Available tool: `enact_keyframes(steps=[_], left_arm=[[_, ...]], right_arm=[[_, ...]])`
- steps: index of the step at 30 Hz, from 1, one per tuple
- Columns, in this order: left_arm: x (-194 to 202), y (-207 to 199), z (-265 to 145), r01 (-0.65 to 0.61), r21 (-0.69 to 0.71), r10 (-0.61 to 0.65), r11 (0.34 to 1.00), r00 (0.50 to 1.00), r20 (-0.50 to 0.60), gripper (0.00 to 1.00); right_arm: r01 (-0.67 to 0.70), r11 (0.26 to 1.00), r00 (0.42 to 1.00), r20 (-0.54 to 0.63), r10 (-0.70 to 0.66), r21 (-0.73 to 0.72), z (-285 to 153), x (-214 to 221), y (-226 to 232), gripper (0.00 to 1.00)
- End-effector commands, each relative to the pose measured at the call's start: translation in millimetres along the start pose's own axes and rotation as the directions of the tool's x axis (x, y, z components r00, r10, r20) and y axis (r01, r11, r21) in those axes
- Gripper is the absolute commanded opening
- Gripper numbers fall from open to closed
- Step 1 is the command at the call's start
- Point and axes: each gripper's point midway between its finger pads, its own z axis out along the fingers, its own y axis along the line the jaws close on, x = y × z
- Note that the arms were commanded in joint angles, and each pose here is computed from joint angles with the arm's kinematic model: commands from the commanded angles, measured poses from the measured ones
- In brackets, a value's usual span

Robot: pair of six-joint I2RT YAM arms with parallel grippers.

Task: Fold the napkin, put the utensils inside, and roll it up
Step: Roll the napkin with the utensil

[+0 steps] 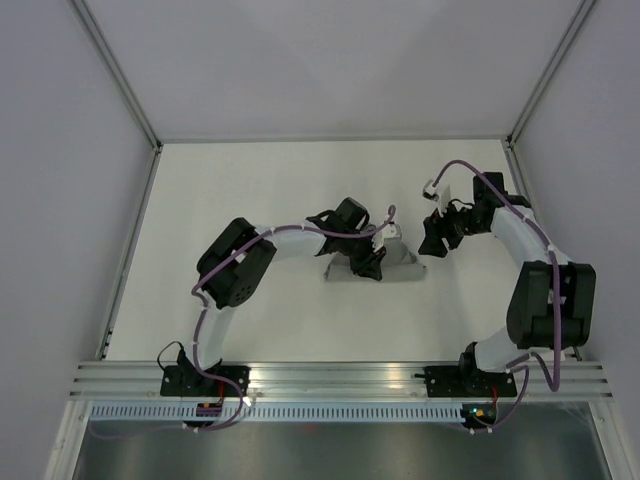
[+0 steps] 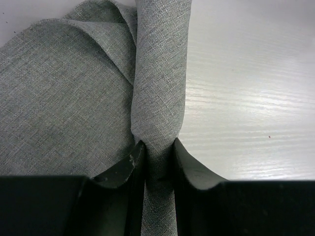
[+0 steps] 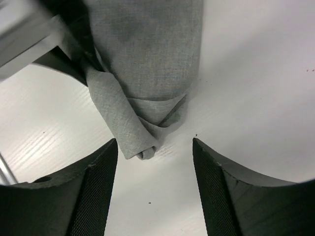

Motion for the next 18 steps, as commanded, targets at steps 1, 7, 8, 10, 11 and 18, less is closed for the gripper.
enact_keyframes(steps=[1, 7, 8, 10, 11, 18], left_arm=[[71.8, -40.6, 4.5, 0.349, 0.201, -0.307, 0.915, 0.928, -0.212, 0.02], [64.4, -34.5, 3.7, 0.482, 0.315, -0.428, 0.818, 0.875, -0.227, 0.02], [65.3, -32.7, 3.6, 0.494, 0.318, -0.44, 0.809, 0.868, -0.229, 0.02], [61.1, -31.6, 3.1, 0.508, 0.335, -0.454, 0.794, 0.861, -0.23, 0.02], [65.0, -31.4, 5.5, 0.521, 0.335, -0.463, 0.785, 0.853, -0.243, 0.02], [65.5, -26.0, 4.7, 0.56, 0.335, -0.493, 0.758, 0.828, -0.269, 0.02]], right_arm=[[0.224, 0.969, 0.967, 0.098, -0.234, 0.106, -10.5, -16.1, 8.8, 0.69], [0.448, 0.88, 0.889, 0.026, -0.457, 0.158, 12.5, -2.8, 45.1, 0.7], [0.47, 0.863, 0.879, -0.013, -0.476, 0.186, 15.2, 1.6, 43.9, 0.7], [0.541, 0.817, 0.835, -0.018, -0.549, 0.198, 29.6, 2.4, 59.7, 0.7], [0.561, 0.801, 0.822, -0.028, -0.568, 0.21, 33.5, 3.6, 61.9, 0.71], [0.678, 0.7, 0.733, -0.135, -0.667, 0.226, 68.1, 19.5, 74.4, 0.71]])
